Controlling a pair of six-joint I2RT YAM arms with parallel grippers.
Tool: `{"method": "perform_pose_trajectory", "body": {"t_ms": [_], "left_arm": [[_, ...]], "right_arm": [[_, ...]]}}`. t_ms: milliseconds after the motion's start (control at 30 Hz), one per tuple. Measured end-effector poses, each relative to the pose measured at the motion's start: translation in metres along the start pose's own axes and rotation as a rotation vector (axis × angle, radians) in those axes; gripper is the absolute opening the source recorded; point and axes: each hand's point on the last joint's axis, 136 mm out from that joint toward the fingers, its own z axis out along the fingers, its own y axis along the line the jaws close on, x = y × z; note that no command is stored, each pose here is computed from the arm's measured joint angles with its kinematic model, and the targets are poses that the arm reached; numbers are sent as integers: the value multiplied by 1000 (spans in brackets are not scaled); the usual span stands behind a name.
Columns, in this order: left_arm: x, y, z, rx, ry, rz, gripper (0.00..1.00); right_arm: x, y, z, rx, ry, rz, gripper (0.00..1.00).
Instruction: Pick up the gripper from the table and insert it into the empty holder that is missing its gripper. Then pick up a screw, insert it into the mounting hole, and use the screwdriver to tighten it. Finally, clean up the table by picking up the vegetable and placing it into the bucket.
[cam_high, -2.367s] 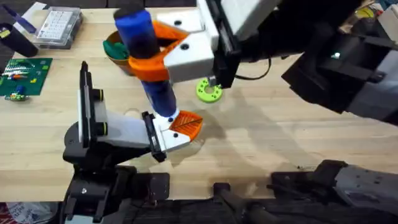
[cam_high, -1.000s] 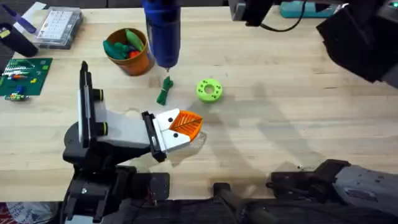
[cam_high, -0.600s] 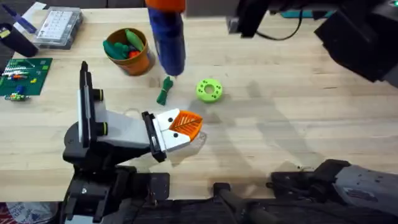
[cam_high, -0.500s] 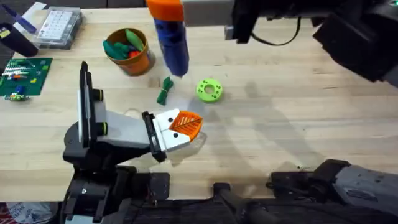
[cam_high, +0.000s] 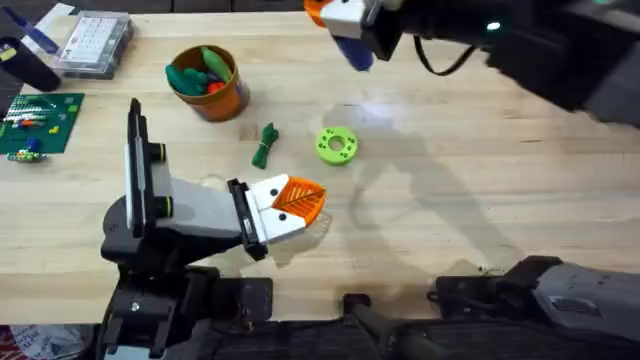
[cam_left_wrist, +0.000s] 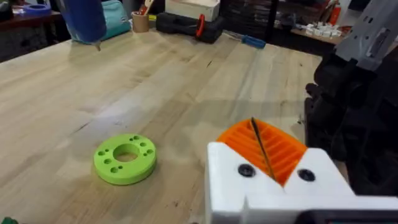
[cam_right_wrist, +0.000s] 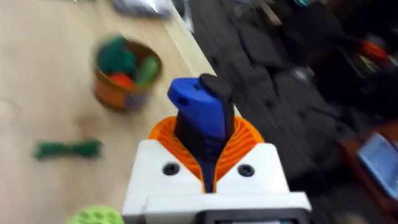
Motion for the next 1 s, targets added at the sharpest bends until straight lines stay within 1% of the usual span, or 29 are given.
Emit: {"method": "perform_pose_trajectory", "body": {"t_ms": [200,400,533,733,867,1000], "left_arm": [[0,0,0,0,0,0,9],[0,0,0,0,0,0,9],[0,0,0,0,0,0,9],[0,0,0,0,0,0,9],[0,0,0,0,0,0,9],[0,0,0,0,0,0,9]], "right_arm": [[70,-12,32,79,235,-182,45],[135,-13,54,71,429,-349,44],[167,-16,64,61,495,-388,45],[208,-25,77,71,550,-425,45],[235,-15,85,30,594,-448,44],[252,-6,91,-9,618,-482,44]]}}
